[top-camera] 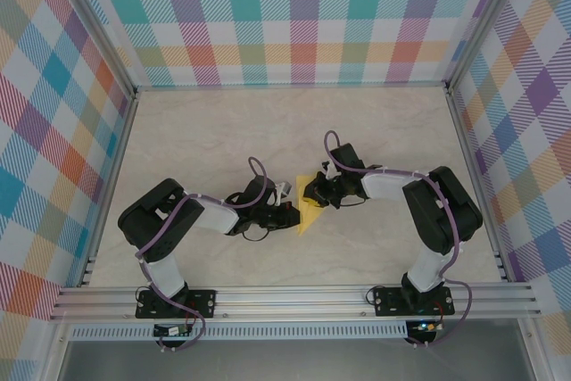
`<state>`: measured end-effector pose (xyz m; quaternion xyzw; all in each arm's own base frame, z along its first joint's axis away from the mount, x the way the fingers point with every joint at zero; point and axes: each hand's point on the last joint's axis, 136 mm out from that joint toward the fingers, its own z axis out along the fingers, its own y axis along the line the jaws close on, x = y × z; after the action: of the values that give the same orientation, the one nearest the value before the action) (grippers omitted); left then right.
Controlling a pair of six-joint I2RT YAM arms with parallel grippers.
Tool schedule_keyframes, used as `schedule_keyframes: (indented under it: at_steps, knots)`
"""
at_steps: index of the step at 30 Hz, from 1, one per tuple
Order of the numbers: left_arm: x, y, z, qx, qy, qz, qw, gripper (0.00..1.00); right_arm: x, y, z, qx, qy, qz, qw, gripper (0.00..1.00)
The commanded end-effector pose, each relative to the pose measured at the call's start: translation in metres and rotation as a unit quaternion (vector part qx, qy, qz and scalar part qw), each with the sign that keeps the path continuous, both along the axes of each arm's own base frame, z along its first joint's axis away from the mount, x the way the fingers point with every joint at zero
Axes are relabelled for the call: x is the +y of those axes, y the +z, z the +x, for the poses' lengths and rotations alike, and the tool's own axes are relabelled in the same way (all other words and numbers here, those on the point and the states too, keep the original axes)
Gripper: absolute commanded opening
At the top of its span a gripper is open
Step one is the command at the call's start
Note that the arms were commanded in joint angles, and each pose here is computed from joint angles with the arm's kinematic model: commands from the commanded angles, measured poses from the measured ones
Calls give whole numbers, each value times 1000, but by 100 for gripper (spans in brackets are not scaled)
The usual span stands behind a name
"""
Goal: Fold a paper plane with a square sheet of paper (pick it up from the middle)
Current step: Fourth fold the wing at the center of the table.
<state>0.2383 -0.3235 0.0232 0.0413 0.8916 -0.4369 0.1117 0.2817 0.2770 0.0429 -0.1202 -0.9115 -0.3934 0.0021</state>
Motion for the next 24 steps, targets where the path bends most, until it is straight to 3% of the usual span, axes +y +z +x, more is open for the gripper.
schedule_keyframes:
  at_steps: [1, 6, 24]
  knots:
    - [6, -4, 4, -1, 3, 15, 1000, 0, 6, 6, 3, -5, 14, 14, 1000, 13]
    - [3, -3, 4, 4, -5, 12, 1000, 0, 13, 6, 2, 2, 24, 31, 999, 13]
    - [2, 5, 7, 22, -40, -27, 999, 0, 3, -15, 7, 13, 3, -15, 1000, 14]
